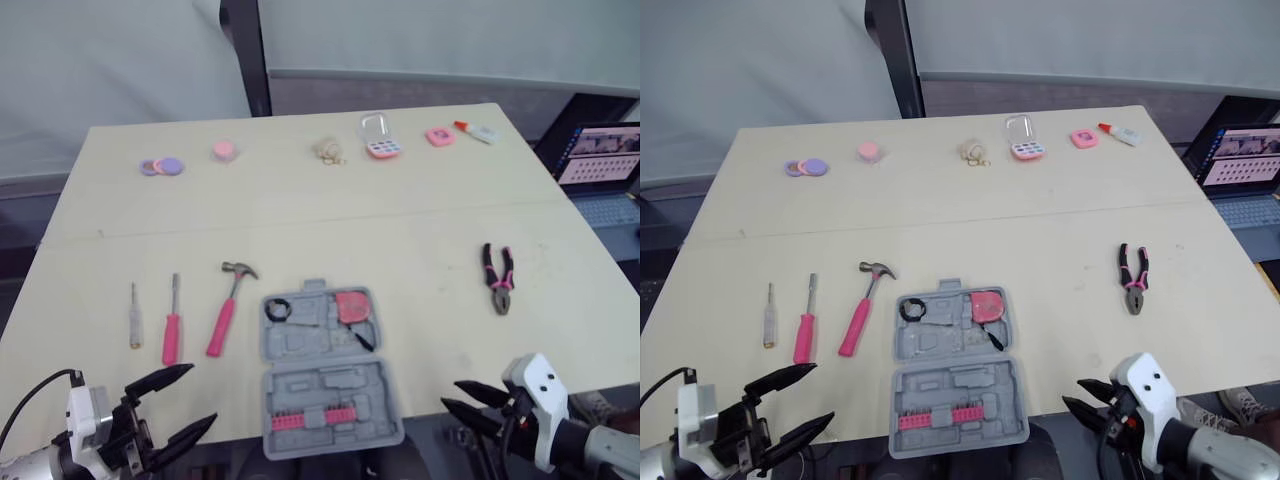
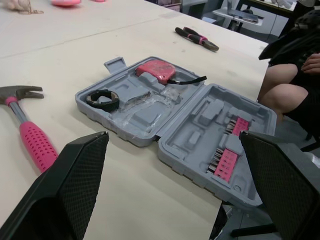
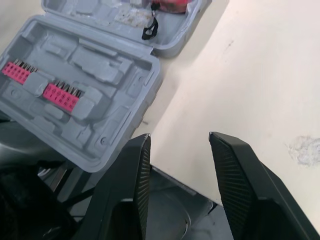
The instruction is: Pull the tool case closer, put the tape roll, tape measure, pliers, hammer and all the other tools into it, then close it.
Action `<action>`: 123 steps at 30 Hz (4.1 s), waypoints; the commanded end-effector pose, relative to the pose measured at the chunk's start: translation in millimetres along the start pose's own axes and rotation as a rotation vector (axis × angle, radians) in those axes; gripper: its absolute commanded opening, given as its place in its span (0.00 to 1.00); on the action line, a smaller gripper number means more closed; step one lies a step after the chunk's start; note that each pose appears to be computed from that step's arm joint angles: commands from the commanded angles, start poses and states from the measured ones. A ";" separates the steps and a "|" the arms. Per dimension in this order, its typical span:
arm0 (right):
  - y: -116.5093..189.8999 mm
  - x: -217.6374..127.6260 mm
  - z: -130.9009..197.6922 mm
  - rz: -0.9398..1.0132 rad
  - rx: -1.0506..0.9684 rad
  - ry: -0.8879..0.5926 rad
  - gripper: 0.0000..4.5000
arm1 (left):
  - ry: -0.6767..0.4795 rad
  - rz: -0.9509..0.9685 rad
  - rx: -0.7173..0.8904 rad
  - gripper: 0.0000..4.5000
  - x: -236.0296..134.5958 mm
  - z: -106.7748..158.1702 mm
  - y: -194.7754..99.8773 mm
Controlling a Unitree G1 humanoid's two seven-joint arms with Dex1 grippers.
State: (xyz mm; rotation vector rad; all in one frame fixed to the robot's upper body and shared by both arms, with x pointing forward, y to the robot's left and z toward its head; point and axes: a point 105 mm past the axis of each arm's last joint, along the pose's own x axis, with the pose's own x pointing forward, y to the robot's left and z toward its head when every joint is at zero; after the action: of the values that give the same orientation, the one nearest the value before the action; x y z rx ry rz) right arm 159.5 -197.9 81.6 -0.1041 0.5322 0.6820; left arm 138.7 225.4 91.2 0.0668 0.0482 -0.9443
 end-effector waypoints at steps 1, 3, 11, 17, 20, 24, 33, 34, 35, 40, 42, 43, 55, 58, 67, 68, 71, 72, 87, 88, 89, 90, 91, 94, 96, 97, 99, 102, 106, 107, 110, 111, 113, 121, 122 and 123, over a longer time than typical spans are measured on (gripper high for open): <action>-4.1 2.1 0.9 -0.009 -0.018 -0.021 0.44 | -0.033 0.007 0.035 1.00 -1.6 7.0 1.5; -8.2 2.6 -0.3 -0.025 -0.018 -0.024 0.44 | -0.049 -0.001 0.052 1.00 3.3 9.7 2.6; -58.4 -14.5 11.4 -0.234 0.035 -0.051 0.94 | -0.176 -0.162 0.147 1.00 51.8 43.3 7.9; -107.2 -16.8 26.7 -0.477 0.088 -0.049 0.97 | -0.211 -0.254 0.176 1.00 74.8 56.8 9.1; -130.5 -10.4 32.4 -0.585 0.167 -0.054 0.97 | -0.209 -0.281 0.177 1.00 80.1 56.6 7.4; -151.9 6.2 45.1 -0.657 0.289 -0.066 0.97 | -0.200 -0.303 0.183 1.00 83.4 53.0 4.3; -183.3 24.2 49.5 -0.791 0.370 -0.031 0.97 | -0.210 -0.272 0.184 1.00 86.5 51.1 2.5; -184.4 28.2 47.9 -0.790 0.373 -0.023 0.97 | -0.210 -0.269 0.183 1.00 86.4 50.6 2.1; -184.8 32.2 46.7 -0.787 0.372 -0.015 0.97 | -0.210 -0.266 0.183 1.00 86.4 50.3 1.7; -190.0 46.1 38.8 -0.796 0.363 0.015 0.97 | -0.210 -0.257 0.183 1.00 86.4 50.1 0.9; -190.9 51.3 37.2 -0.796 0.367 0.019 0.97 | -0.210 -0.253 0.183 1.00 86.5 50.6 0.7; -191.0 53.6 36.7 -0.795 0.368 0.019 0.97 | -0.211 -0.251 0.183 1.00 86.5 50.7 0.6; -194.8 65.6 37.5 -0.796 0.368 0.026 0.97 | -0.205 -0.238 0.185 1.00 85.5 51.0 -0.3; -194.8 66.2 35.7 -0.793 0.380 0.032 0.97 | -0.206 -0.235 0.186 1.00 85.9 50.9 -0.3; -193.8 68.8 35.0 -0.788 0.387 0.034 0.97 | -0.213 -0.235 0.183 1.00 88.6 50.7 -1.3; -193.8 69.0 35.1 -0.787 0.387 0.034 0.97 | -0.212 -0.234 0.182 1.00 88.6 50.5 -1.4; -193.6 70.3 35.7 -0.784 0.387 0.034 0.97 | -0.212 -0.230 0.182 1.00 88.4 50.1 -0.5; -193.5 70.6 35.9 -0.783 0.386 0.034 0.97 | -0.212 -0.228 0.181 1.00 88.2 50.0 -0.4; -192.9 73.6 33.4 -0.773 0.394 0.040 0.21 | -0.215 -0.226 0.176 1.00 88.1 47.1 -3.5; -192.7 73.7 33.2 -0.773 0.394 0.040 0.21 | -0.214 -0.226 0.176 1.00 88.1 47.0 -3.5; -192.4 73.4 33.0 -0.772 0.395 0.040 0.21 | -0.214 -0.226 0.176 1.00 88.1 47.0 -3.5; -191.6 72.9 34.0 -0.769 0.393 0.038 0.21 | -0.214 -0.227 0.176 1.00 87.9 46.8 -3.6; -190.3 72.2 36.6 -0.764 0.387 0.033 0.21 | -0.214 -0.227 0.175 1.00 87.5 46.7 -3.5; -185.7 69.3 45.3 -0.745 0.359 0.023 0.21 | -0.213 -0.224 0.174 1.00 85.2 46.9 -2.6; -176.0 63.7 58.8 -0.691 0.304 0.016 0.21 | -0.216 -0.212 0.162 1.00 80.2 49.9 1.0; -171.7 61.8 63.2 -0.670 0.280 0.019 0.21 | -0.217 -0.207 0.157 1.00 78.4 51.0 2.3; -161.8 56.5 71.4 -0.619 0.218 0.038 0.21 | -0.211 -0.205 0.145 1.00 73.9 52.2 4.4; -136.2 49.0 89.7 -0.480 0.068 0.077 0.21 | -0.197 -0.203 0.140 1.00 64.9 54.1 8.4; -98.8 42.9 104.7 -0.274 -0.141 0.138 0.21 | -0.181 -0.203 0.136 1.00 52.8 56.4 11.3; -89.5 42.3 107.2 -0.222 -0.184 0.150 0.21 | -0.176 -0.205 0.137 1.00 49.7 56.7 11.5; -60.5 41.4 111.1 -0.050 -0.332 0.193 0.21 | -0.164 -0.206 0.141 1.00 38.8 58.1 10.7; -52.4 41.1 111.8 0.002 -0.376 0.207 0.21 | -0.159 -0.207 0.142 1.00 35.3 58.3 9.6; -40.3 42.1 113.0 0.087 -0.446 0.237 0.21 | -0.144 -0.205 0.141 1.00 28.0 56.9 8.7; -4.4 66.0 125.9 0.315 -0.603 0.315 0.21 | -0.077 -0.158 0.116 1.00 2.7 37.1 5.3; -2.9 68.3 126.2 0.323 -0.619 0.332 0.21 | -0.077 -0.151 0.113 1.00 0.9 35.9 4.3; 0.1 71.2 125.8 0.340 -0.642 0.353 0.21 | -0.074 -0.140 0.109 1.00 -1.5 33.7 3.0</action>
State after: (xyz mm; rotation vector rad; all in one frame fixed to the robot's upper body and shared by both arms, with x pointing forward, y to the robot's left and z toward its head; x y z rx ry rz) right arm 261.0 -129.5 150.6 -0.7165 0.6721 1.1293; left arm 145.5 221.5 123.9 0.1071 -0.0625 -1.1030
